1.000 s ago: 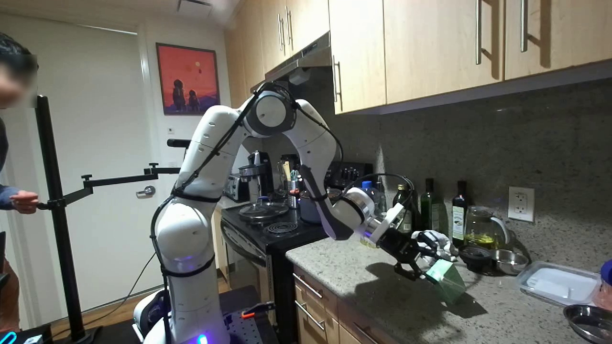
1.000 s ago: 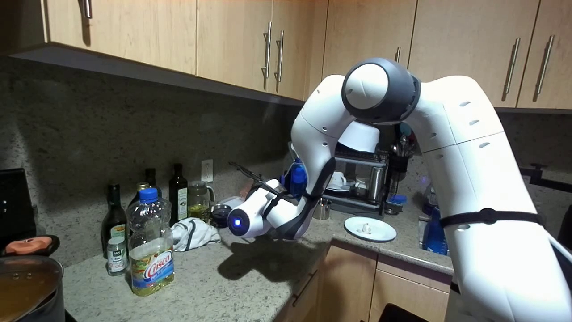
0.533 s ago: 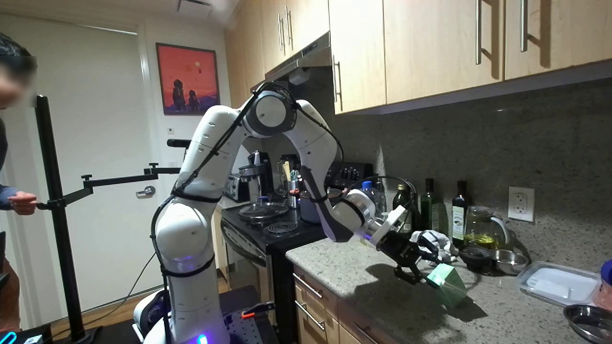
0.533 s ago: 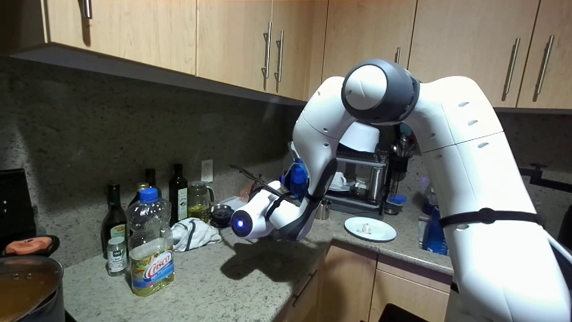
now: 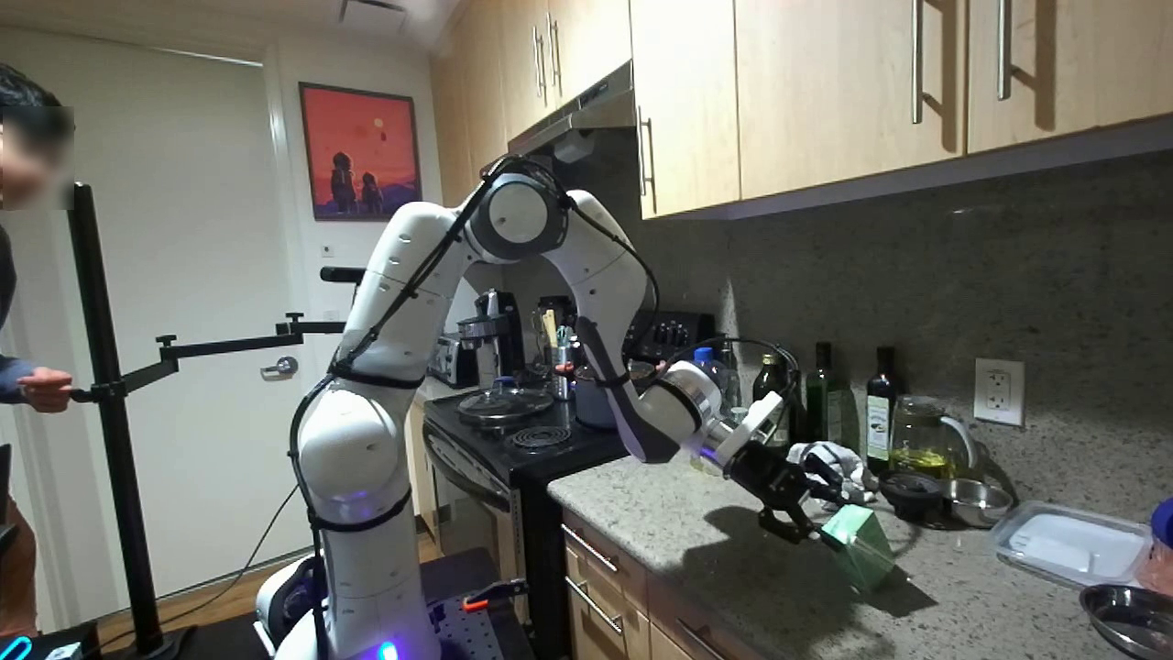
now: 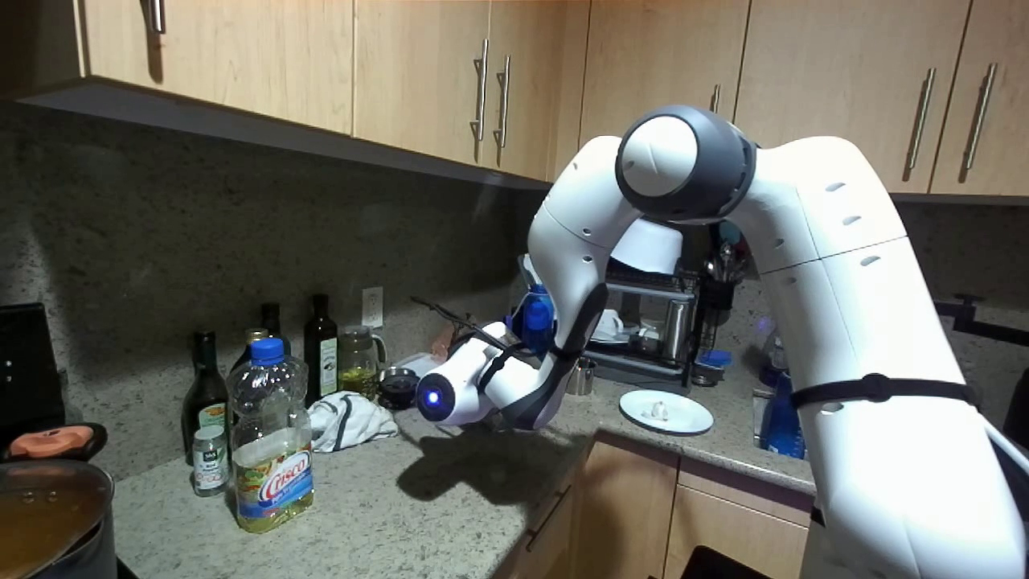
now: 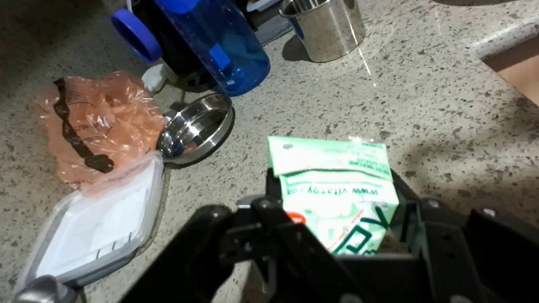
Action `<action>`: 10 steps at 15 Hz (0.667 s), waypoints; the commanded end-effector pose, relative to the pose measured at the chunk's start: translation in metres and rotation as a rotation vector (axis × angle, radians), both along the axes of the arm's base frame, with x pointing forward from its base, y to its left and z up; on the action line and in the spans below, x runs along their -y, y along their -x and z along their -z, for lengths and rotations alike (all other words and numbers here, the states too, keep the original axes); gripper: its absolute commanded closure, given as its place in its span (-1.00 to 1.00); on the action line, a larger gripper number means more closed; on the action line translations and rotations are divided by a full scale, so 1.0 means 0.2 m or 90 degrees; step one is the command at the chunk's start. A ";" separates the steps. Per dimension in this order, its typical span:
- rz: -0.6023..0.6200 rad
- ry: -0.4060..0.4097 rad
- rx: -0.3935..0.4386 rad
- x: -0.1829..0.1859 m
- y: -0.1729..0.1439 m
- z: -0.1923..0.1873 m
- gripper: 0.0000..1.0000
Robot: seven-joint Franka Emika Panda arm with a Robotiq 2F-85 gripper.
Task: Put the juice box upright
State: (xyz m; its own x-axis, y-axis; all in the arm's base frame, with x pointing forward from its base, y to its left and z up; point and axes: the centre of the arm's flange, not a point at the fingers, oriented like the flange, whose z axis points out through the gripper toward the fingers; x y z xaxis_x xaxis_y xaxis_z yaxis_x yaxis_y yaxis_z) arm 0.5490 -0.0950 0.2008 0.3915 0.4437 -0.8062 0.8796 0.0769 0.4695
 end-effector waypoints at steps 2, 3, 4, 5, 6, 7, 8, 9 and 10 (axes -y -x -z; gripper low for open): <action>-0.034 0.002 -0.054 0.04 0.00 -0.09 -0.12; -0.040 0.002 -0.066 0.04 0.01 -0.09 -0.09; -0.045 0.003 -0.071 0.05 0.00 -0.10 -0.13; -0.046 0.003 -0.075 0.05 0.00 -0.10 -0.14; -0.050 0.004 -0.080 0.05 0.00 -0.11 -0.12; -0.053 0.004 -0.085 0.05 0.00 -0.11 -0.13; -0.057 0.004 -0.092 0.05 -0.01 -0.12 -0.16; -0.060 0.004 -0.095 0.05 -0.01 -0.12 -0.14; -0.066 0.004 -0.104 0.05 -0.02 -0.13 -0.11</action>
